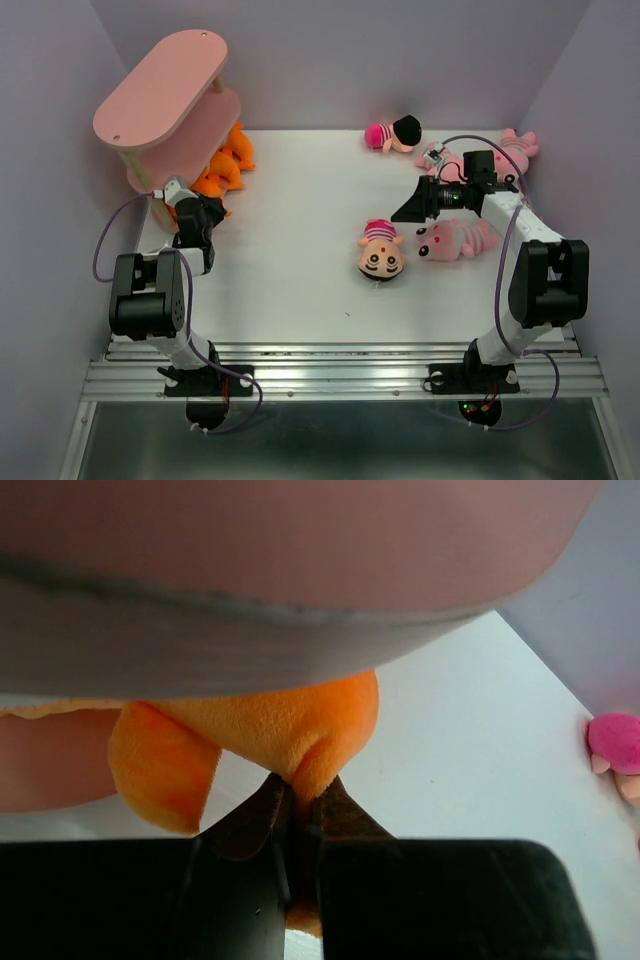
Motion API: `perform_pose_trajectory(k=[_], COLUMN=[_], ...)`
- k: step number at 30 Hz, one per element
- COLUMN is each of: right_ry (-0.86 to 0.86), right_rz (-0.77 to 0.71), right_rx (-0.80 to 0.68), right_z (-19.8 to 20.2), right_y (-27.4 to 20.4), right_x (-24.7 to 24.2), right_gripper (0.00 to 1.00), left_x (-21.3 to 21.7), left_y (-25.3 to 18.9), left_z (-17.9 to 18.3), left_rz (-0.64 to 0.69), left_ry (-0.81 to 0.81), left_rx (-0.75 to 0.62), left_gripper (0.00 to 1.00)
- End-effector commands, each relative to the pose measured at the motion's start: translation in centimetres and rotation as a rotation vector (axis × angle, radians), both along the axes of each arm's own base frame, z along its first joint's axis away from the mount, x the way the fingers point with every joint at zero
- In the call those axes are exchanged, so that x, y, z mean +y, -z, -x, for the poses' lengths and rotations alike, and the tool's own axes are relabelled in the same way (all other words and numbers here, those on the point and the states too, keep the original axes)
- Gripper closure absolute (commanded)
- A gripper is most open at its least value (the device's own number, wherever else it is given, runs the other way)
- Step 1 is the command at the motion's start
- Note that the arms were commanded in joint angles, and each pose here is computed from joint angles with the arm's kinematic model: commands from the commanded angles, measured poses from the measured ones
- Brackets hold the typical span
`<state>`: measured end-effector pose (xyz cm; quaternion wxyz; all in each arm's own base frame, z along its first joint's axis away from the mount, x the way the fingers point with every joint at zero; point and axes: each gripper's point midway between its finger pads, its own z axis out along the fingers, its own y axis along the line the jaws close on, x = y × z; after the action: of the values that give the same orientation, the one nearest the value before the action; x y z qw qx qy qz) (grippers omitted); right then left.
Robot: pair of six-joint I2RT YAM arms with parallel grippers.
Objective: Place and organize the stuffed toys onto the shelf
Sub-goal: Place the stuffed toy onto shelf
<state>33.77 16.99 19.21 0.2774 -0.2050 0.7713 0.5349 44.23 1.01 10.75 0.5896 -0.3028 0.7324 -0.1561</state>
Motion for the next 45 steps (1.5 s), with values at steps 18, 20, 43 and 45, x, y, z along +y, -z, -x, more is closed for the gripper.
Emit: perform_pose_trajectory(k=[18, 20, 43, 45], right_ry=[-0.008, -0.01, -0.017, -0.018], right_rz=[-0.031, -0.032, -0.04, -0.041], right_rx=[-0.067, -0.069, -0.081, -0.083], right_z=[0.0, 0.1, 0.3, 0.4], right_y=[-1.6, -1.7, -2.3, -2.3], right_x=[-0.4, -0.4, -0.3, -0.3], right_gripper=[0.0, 0.0, 0.0, 0.0], left_x=[1.6, 1.5, -0.1, -0.1], left_y=[-0.2, 0.0, -1.3, -1.2], left_z=[0.1, 0.3, 2.5, 2.7], left_rz=[0.109, 0.118, 0.135, 0.127], left_ry=[-0.067, -0.067, 0.01, 0.012], left_rx=[-0.02, -0.007, -0.02, -0.016], left_gripper=[0.69, 0.64, 0.22, 0.22])
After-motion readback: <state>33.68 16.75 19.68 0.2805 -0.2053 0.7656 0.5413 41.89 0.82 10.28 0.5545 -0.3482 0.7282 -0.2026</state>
